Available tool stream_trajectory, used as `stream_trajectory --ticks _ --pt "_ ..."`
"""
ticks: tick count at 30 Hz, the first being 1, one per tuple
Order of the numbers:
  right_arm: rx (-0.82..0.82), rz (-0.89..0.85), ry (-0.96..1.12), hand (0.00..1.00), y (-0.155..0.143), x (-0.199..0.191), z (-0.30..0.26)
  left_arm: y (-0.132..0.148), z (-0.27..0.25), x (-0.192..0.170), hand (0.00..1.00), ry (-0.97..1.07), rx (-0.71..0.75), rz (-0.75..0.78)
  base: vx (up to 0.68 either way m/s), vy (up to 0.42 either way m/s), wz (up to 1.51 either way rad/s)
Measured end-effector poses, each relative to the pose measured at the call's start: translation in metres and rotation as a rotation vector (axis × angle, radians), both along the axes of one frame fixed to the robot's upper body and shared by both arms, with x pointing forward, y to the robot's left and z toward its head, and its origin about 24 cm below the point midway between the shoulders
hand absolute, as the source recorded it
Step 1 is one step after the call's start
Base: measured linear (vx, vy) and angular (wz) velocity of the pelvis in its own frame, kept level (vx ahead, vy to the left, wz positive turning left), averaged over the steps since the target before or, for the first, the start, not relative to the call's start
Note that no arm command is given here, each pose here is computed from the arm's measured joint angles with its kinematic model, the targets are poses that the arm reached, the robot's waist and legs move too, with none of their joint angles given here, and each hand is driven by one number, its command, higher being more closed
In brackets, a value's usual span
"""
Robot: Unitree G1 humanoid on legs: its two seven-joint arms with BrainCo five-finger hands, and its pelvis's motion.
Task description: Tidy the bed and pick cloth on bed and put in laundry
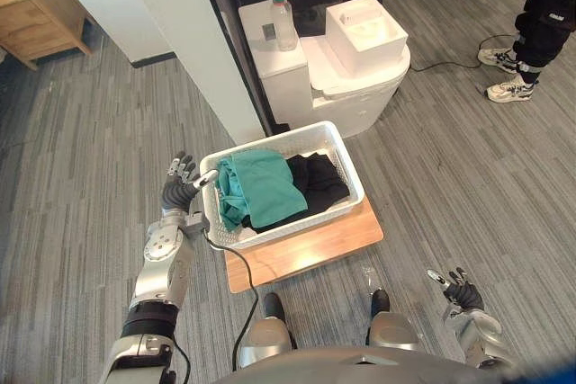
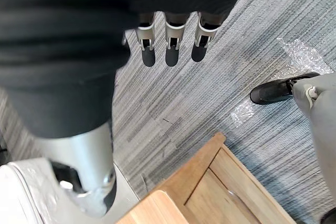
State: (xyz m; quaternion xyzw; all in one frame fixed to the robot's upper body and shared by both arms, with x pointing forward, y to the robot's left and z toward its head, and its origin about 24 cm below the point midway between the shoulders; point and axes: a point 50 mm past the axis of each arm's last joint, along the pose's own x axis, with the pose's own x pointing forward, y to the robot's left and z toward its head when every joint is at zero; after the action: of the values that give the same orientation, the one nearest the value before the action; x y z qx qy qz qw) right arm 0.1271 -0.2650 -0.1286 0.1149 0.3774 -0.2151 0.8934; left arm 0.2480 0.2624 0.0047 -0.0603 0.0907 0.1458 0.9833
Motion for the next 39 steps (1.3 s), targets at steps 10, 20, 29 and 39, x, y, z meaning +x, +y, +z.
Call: stream_trajectory --ticks 10,20,29,39 --pt "0.010 0.030 0.012 0.00 -0.001 -0.005 -0.002 -0.005 -0.086 -0.077 0.00 0.378 -0.196 0.076 0.00 0.003 0.09" --pt "-0.002 0.235 -0.062 0.00 0.014 0.015 0.001 -0.029 -0.152 -0.182 0.00 0.794 -0.232 0.123 0.01 0.001 0.17" --pt "0.020 0.348 -0.004 0.00 0.047 0.019 -0.009 -0.045 -0.164 -0.196 0.00 0.900 -0.202 0.055 0.00 0.000 0.05" --pt "0.047 0.377 0.055 0.00 0.056 0.010 -0.016 -0.051 -0.170 -0.201 0.00 0.972 -0.237 0.025 0.00 0.000 0.00"
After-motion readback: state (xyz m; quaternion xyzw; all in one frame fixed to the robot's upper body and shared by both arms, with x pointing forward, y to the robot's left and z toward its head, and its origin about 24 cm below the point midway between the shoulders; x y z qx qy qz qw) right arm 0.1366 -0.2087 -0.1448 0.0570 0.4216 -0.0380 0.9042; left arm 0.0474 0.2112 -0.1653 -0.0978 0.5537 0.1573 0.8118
